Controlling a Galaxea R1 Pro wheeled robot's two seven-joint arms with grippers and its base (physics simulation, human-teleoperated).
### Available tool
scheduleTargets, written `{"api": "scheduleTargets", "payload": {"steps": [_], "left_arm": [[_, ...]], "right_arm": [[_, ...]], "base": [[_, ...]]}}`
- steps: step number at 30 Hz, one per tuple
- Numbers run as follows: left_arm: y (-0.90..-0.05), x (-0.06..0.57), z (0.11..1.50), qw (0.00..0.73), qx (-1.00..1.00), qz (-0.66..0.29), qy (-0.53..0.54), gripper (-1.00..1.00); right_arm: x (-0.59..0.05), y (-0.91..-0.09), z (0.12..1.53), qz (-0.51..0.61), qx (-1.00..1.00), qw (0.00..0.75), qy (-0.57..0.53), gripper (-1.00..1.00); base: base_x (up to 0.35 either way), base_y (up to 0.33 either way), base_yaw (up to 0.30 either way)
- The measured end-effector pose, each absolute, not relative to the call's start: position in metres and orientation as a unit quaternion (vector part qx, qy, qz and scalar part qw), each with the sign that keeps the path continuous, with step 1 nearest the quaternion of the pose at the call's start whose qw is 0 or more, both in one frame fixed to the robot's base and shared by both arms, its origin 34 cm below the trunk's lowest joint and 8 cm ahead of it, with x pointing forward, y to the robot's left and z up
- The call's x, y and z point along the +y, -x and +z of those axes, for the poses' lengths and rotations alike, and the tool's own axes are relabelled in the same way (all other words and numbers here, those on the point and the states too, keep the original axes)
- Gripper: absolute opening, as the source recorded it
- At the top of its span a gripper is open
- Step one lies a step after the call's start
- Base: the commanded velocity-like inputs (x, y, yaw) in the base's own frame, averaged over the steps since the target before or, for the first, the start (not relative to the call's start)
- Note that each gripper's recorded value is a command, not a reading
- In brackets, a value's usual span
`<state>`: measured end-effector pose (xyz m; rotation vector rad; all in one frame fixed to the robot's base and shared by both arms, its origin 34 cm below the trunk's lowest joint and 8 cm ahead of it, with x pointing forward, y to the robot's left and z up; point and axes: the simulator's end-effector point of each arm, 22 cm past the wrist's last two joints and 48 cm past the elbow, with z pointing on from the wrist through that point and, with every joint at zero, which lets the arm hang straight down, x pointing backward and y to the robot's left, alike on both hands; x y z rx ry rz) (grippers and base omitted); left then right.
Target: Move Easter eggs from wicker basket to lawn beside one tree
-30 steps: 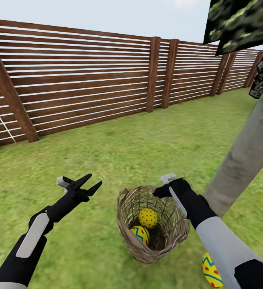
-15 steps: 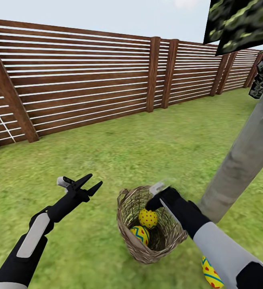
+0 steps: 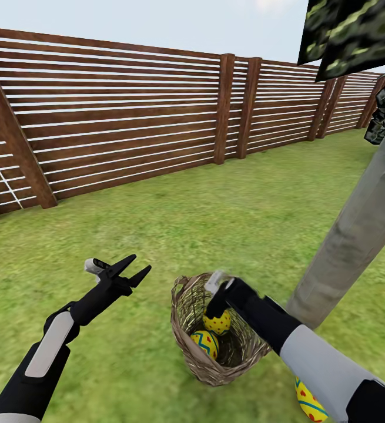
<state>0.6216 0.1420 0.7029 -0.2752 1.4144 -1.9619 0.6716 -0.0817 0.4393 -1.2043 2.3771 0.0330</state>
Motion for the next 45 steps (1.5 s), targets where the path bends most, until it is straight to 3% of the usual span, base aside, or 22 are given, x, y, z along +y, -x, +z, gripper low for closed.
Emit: {"api": "scheduleTargets", "payload": {"steps": [13, 45], "left_arm": [[-0.621, 0.141, 0.703, 0.346, 0.544, -0.757, 0.106, 1.0], [-0.621, 0.141, 0.633, 0.33, 0.555, -0.753, 0.127, 1.0]], "right_arm": [[-0.095, -0.659, 0.424, 0.067, 0.814, 0.156, 0.555, 1.0], [-0.105, -0.655, 0.35, 0.044, 0.76, 0.146, 0.631, 1.0]], "base": [[0.0, 0.0, 0.0], [0.0, 0.0, 0.0]]}}
